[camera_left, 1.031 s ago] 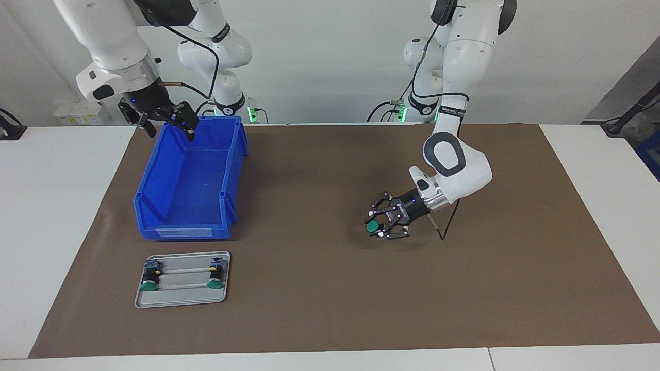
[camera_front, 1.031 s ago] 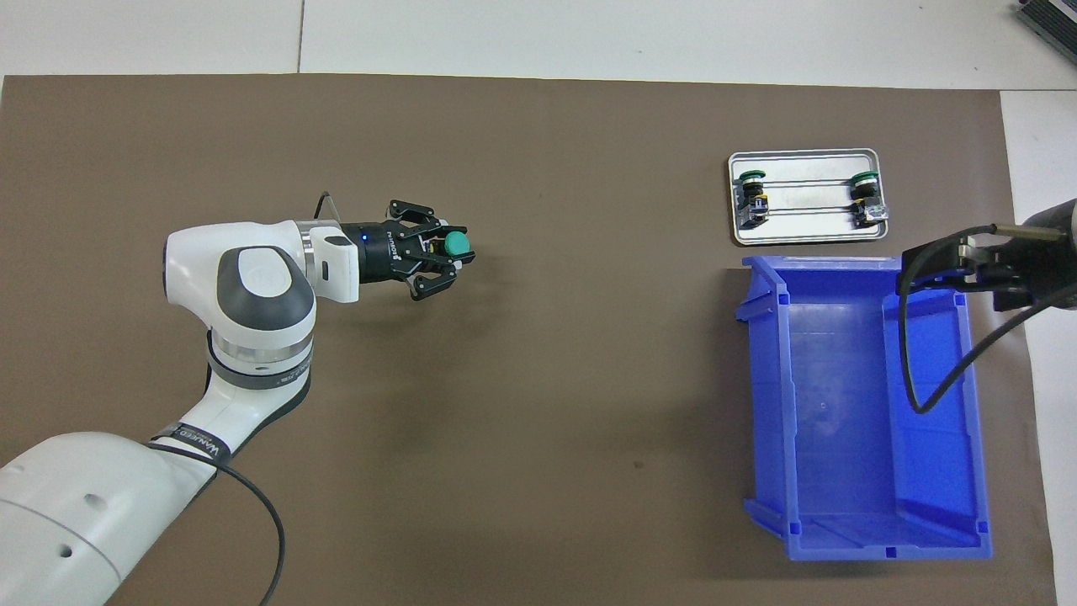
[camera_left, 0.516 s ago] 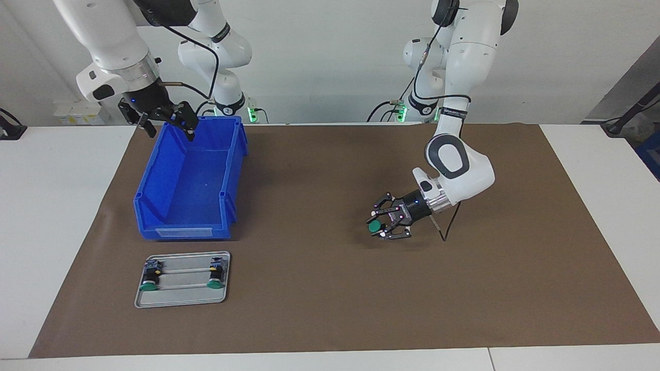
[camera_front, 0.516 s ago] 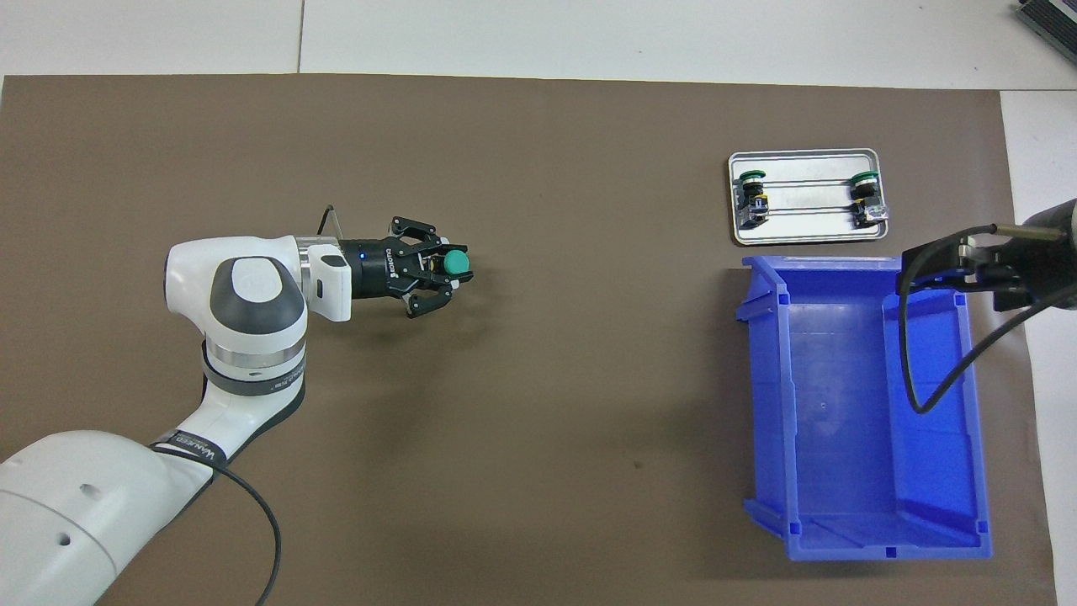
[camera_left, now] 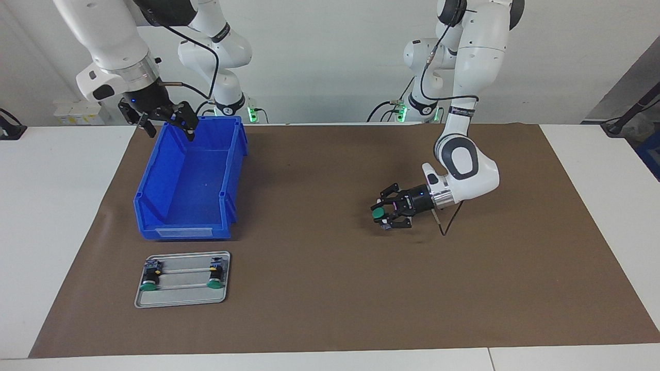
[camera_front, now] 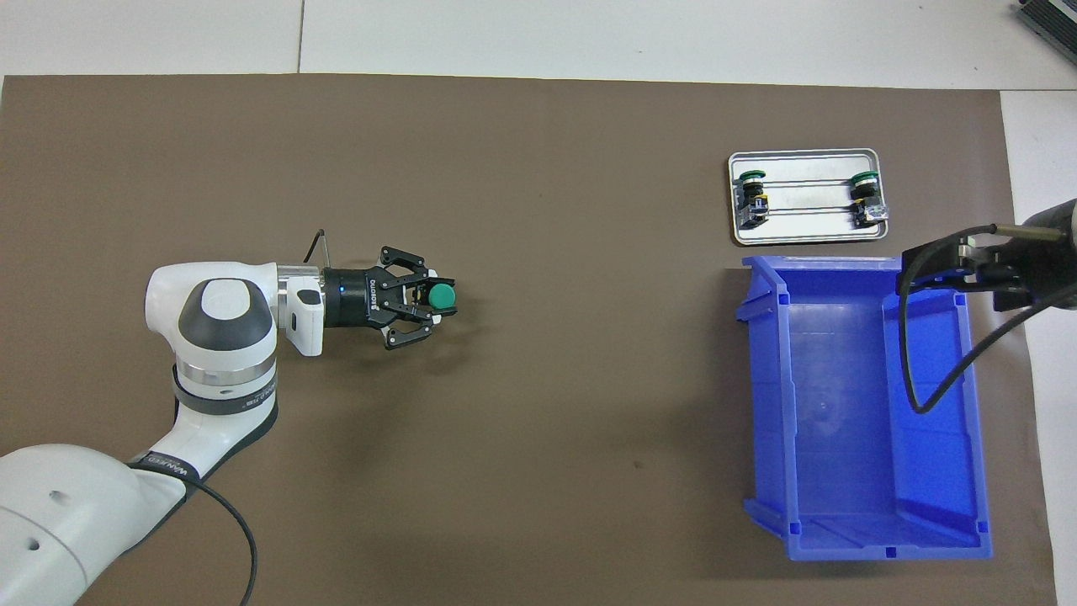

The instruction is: Place and press button with both arms

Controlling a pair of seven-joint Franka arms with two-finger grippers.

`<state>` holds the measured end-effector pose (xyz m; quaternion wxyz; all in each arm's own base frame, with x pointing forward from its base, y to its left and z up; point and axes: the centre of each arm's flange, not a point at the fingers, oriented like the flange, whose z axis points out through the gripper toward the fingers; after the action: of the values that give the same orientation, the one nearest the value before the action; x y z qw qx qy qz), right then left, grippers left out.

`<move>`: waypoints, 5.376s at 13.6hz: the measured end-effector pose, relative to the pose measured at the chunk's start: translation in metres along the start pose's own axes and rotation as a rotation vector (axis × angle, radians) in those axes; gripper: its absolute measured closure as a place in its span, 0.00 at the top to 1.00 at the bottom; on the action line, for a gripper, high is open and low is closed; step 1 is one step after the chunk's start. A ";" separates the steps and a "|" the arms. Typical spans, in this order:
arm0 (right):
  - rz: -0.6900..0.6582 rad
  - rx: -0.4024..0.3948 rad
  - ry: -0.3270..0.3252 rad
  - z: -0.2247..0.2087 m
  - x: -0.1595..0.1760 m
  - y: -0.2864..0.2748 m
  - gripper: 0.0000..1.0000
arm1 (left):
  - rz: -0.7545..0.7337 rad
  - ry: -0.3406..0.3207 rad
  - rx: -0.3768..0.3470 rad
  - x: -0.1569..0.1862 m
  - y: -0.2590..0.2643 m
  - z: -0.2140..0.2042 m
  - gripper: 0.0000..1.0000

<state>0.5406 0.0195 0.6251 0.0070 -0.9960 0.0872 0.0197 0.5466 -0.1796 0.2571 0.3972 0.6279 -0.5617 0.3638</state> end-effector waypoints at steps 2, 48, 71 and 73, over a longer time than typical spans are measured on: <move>0.000 0.000 0.000 0.000 0.000 0.000 1.00 | 0.015 0.006 -0.025 -0.005 0.012 0.002 0.40; 0.000 0.000 0.000 0.000 0.000 0.000 1.00 | -0.043 -0.021 0.080 -0.049 0.033 -0.070 0.50; 0.000 0.000 0.000 0.000 0.000 0.000 1.00 | 0.011 -0.245 -0.003 -0.068 0.006 -0.149 0.99; 0.000 0.000 0.000 0.000 0.000 0.000 1.00 | 0.014 -0.386 -0.027 -0.043 -0.019 -0.197 0.99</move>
<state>0.5405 0.0195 0.6251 0.0070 -0.9960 0.0872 0.0197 0.5593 0.0184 0.2990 0.2879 0.6767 -0.6368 0.2318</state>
